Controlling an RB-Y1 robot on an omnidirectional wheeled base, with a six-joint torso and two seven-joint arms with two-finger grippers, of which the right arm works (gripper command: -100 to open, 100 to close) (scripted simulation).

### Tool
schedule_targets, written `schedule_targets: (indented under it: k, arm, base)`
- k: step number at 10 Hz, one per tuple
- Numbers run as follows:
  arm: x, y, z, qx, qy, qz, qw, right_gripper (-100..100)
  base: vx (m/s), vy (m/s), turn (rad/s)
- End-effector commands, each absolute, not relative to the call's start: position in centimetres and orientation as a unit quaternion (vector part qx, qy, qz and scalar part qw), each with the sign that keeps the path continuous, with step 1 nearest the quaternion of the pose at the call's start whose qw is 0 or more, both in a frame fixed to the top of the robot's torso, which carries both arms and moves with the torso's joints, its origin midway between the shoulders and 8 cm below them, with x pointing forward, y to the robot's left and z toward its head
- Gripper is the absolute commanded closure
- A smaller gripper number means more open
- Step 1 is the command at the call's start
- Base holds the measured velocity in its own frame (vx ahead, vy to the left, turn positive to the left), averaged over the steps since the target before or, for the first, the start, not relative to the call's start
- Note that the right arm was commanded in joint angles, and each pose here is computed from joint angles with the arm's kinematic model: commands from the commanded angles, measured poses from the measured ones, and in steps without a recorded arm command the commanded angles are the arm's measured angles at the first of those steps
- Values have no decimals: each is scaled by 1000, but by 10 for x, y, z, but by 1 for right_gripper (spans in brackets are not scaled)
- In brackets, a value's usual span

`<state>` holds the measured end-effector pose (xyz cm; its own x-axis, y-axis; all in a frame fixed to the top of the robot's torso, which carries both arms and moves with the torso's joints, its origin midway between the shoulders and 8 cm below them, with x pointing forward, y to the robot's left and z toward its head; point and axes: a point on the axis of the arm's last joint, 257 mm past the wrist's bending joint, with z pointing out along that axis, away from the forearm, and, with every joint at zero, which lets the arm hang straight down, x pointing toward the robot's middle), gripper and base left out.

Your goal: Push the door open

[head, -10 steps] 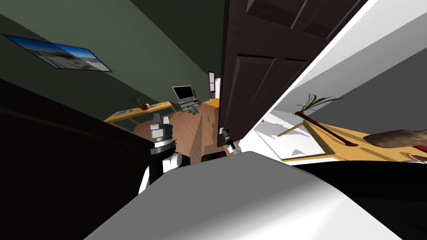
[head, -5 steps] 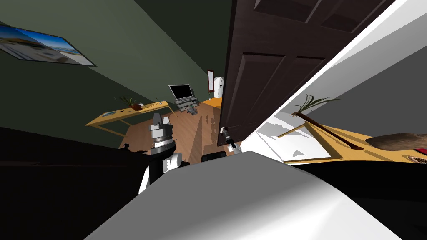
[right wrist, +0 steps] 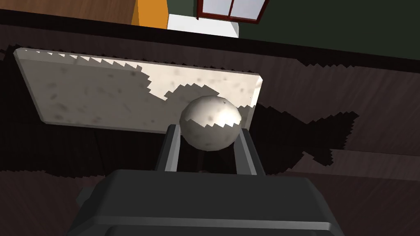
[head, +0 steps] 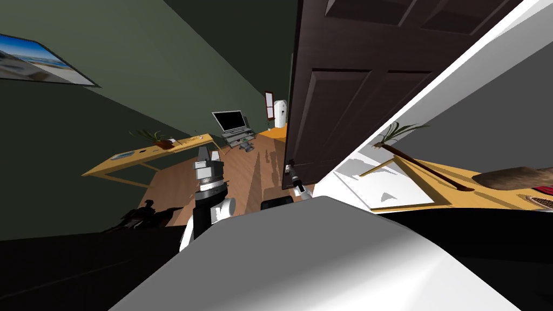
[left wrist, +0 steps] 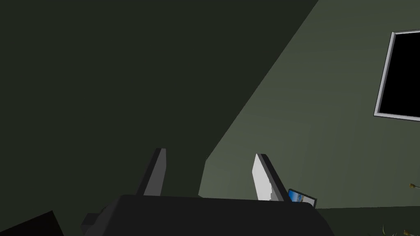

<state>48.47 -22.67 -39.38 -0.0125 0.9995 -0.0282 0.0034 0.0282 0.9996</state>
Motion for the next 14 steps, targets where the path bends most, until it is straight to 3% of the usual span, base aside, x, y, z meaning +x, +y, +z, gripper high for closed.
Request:
schedule_targets:
  k: [1,5,6,14]
  arm:
    - [488,-224,-391,500,499,494,506,100]
    - [487,-268,-389,501,496,472,529,100]
    - [485,-261,-393,496,504,472,526,-100]
    - [487,-222,-392,486,512,484,517,-100]
  base:
    - [154,95,-101]
    - [151,44,-50]
    - [49,-2,-70]
    - [-106,-75,-57]
